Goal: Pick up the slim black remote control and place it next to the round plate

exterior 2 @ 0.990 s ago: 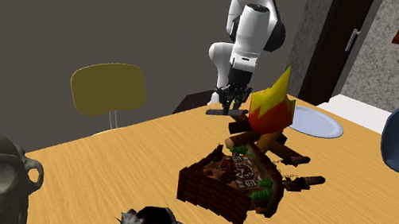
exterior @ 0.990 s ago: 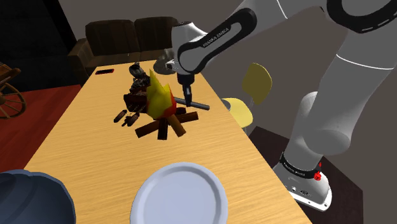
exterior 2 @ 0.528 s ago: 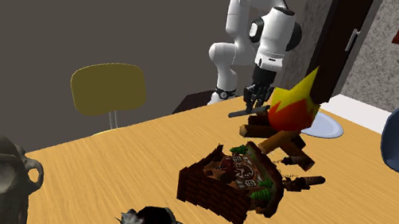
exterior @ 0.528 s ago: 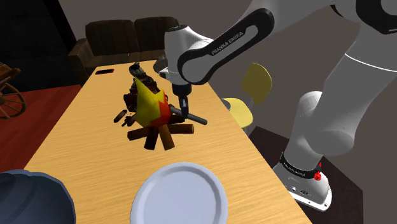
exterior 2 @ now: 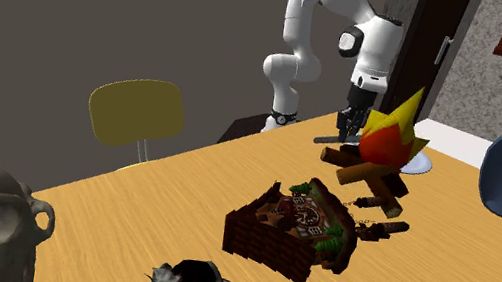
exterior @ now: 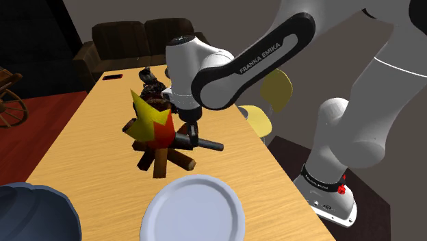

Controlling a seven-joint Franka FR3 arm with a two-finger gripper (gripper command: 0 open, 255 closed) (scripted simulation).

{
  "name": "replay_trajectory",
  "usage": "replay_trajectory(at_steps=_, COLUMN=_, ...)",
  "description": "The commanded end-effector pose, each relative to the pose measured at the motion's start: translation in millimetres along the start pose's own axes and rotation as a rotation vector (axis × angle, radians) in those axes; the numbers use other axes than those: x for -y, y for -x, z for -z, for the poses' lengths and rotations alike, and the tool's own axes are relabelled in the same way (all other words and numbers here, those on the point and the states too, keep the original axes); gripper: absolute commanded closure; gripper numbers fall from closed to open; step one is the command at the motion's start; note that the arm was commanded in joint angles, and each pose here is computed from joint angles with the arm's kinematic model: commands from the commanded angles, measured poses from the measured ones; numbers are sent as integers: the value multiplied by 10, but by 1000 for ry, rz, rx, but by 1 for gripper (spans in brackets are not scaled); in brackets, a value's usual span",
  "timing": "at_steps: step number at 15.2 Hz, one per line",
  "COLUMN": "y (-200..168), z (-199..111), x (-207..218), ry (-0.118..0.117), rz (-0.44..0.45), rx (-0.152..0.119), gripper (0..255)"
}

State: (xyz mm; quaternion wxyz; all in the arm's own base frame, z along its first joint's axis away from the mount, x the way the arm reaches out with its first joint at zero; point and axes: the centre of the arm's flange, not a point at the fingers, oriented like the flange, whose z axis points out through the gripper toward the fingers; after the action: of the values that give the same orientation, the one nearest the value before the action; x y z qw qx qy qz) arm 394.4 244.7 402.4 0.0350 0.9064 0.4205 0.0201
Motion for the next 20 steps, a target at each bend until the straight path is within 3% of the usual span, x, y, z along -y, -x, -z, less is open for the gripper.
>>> replay_trajectory(at_steps=1, y=-100, z=48, x=269, ry=1, rz=1, rx=-3, gripper=255)
replay_trajectory(at_steps=20, y=-828, z=239, x=2661, ry=1, rz=1, rx=-3, gripper=255)
